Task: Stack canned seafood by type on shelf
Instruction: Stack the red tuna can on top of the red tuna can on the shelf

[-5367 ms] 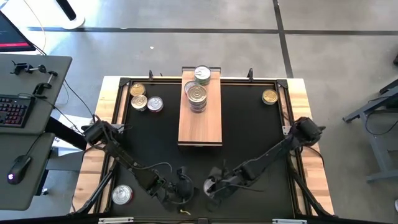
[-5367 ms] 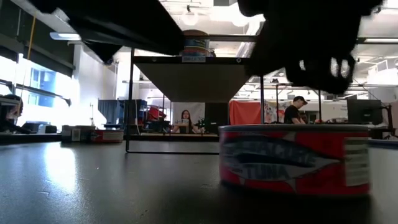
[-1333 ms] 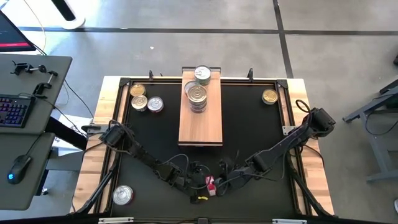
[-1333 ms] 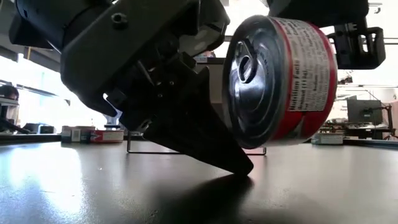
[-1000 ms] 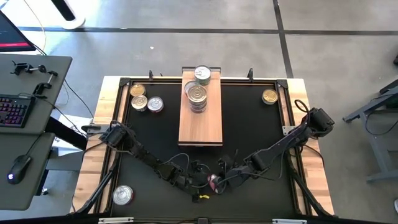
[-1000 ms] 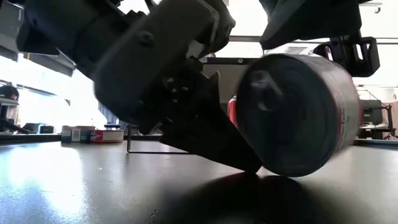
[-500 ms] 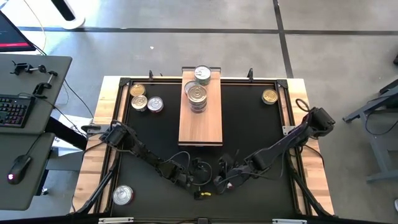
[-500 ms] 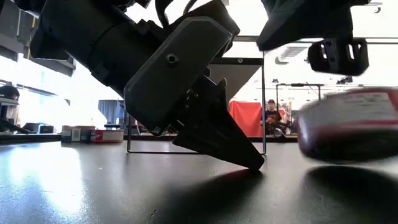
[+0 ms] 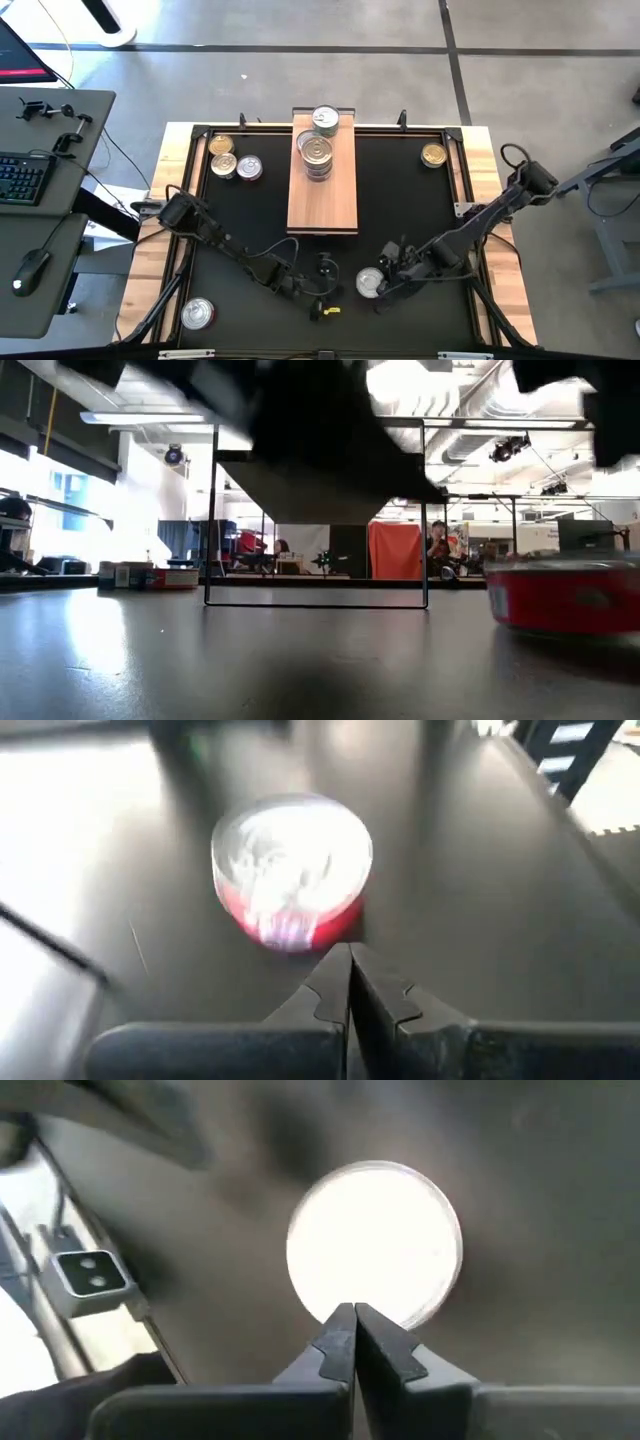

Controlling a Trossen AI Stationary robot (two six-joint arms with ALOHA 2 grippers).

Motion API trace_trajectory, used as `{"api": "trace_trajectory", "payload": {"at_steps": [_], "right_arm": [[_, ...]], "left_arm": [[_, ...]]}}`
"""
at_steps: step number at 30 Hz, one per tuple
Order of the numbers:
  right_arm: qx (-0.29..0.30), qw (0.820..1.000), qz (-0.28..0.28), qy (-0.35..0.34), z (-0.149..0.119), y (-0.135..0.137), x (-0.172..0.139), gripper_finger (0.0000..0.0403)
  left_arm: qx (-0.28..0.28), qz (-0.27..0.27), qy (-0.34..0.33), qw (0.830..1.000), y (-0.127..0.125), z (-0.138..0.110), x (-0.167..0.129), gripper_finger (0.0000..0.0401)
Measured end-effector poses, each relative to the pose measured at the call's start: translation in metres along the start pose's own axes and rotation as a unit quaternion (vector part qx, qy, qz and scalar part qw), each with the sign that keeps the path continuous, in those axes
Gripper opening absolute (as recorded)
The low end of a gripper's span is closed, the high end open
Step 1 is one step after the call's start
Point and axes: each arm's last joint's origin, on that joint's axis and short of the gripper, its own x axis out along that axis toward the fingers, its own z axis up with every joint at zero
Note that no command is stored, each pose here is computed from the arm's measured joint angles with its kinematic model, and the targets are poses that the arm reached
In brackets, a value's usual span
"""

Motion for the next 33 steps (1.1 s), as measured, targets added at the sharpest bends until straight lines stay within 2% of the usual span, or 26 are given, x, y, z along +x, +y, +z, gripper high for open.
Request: {"api": "trace_trajectory", "payload": {"at_steps": [4, 10, 15, 23, 29, 33], "right_arm": [[0.036, 0.999, 0.007, 0.013, -0.021, -0.016, 0.025, 0.0000], [0.087, 0.995, 0.039, -0.009, -0.031, -0.035, 0.044, 0.0000], [0.083, 0.996, 0.039, -0.018, -0.031, -0.034, 0.043, 0.0000], [0.065, 0.997, 0.046, -0.023, -0.028, -0.023, 0.036, 0.0000], [0.064, 0.998, 0.014, -0.013, -0.034, -0.023, 0.027, 0.0000], [0.073, 0.997, -0.020, 0.002, -0.039, -0.029, 0.026, 0.0000]], "left_arm": [[0.051, 0.004, -0.035, 0.998, 0.002, 0.027, -0.002, 0.0000], [0.066, 0.004, -0.016, 0.998, 0.025, 0.030, 0.027, 0.0000], [0.062, -0.008, -0.007, 0.998, 0.034, 0.030, 0.041, 0.0000], [0.090, -0.041, 0.039, 0.994, 0.019, 0.018, 0.039, 0.0000], [0.065, -0.017, 0.025, 0.997, 0.026, 0.020, 0.044, 0.0000], [0.059, -0.021, 0.024, 0.998, 0.025, 0.018, 0.046, 0.0000]]}}
